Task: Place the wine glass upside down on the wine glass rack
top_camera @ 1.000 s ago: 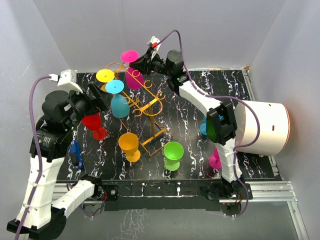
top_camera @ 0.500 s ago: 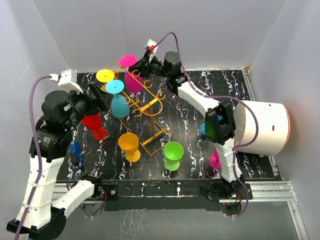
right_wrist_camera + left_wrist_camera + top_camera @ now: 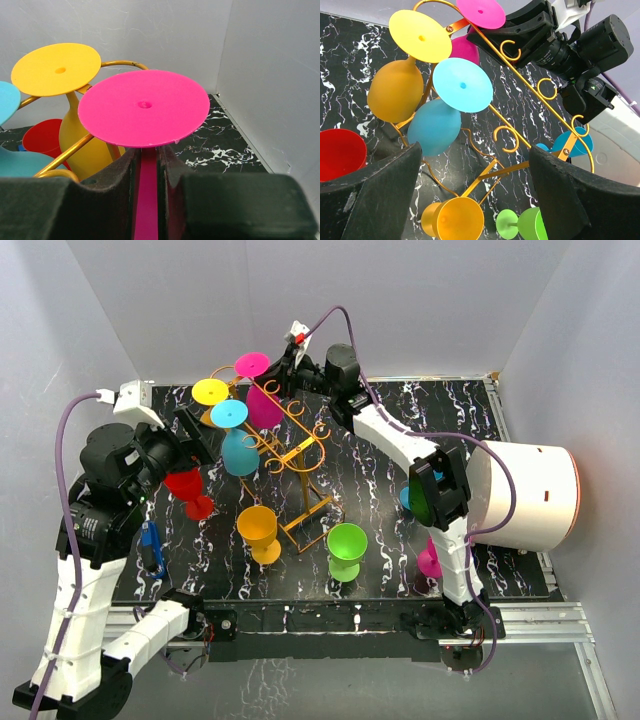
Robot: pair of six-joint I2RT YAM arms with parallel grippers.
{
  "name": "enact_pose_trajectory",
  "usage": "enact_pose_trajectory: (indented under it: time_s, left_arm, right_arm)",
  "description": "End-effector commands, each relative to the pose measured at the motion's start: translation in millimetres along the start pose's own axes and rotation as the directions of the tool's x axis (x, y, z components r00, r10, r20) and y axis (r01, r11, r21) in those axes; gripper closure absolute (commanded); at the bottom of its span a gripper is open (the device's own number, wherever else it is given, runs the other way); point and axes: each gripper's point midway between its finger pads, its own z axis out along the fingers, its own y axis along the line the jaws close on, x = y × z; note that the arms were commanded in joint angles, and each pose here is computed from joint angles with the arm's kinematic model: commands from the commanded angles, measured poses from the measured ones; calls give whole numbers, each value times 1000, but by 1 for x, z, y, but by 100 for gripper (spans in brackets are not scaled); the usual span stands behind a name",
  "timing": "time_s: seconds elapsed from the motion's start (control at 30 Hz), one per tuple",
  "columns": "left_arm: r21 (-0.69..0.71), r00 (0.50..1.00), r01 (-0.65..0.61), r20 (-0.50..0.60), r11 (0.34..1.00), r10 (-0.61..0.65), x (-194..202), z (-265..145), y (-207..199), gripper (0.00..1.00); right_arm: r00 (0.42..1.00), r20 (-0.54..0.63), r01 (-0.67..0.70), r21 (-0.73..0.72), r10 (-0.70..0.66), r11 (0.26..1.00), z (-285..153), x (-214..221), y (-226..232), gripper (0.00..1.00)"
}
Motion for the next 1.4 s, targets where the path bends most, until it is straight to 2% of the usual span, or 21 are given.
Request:
enact_pose_trajectory:
  time_s: [0.0,0.1,0.4,0.57,0.67,0.77,0.93,1.1,1.37]
  left_arm:
    - [20,999,-15,29,1000,14,-10,-11,-6,14]
    - [23,1000,-17,26,1000,17,-9,-11,-6,14]
    - [20,999,-29,24,999,28,-8,-13,-5,13]
    - [20,999,-39,30,999,38,-10,-16,-5,13]
    - [25,999,-41,35,999,40,-11,-17,-6,13]
    - [45,999,-41,35,998,39,-12,-17,-10,13]
    - [67,999,-41,32,997,39,-9,-17,-12,13]
    - [74,998,-54,20,996,53,-7,-16,-13,13]
    - [74,997,-70,21,995,69,-6,-21,-12,13]
  right_arm:
    - [992,81,100,-11,-99,995,2,-38,8,97]
    - [992,73,99,-1,-99,995,0,-32,6,85]
    - [994,53,94,25,-95,995,-1,-23,2,60]
    - [993,59,95,86,-100,992,-11,-29,1,39]
    - [991,40,119,149,-126,982,-26,-30,-1,31]
    - [993,24,106,204,-114,973,-48,-16,-1,26]
    - [994,52,79,226,-93,971,-71,-22,6,22]
    - [994,95,29,216,-51,976,-67,-40,6,21]
    - [991,128,-16,304,-24,952,-68,-52,-10,20]
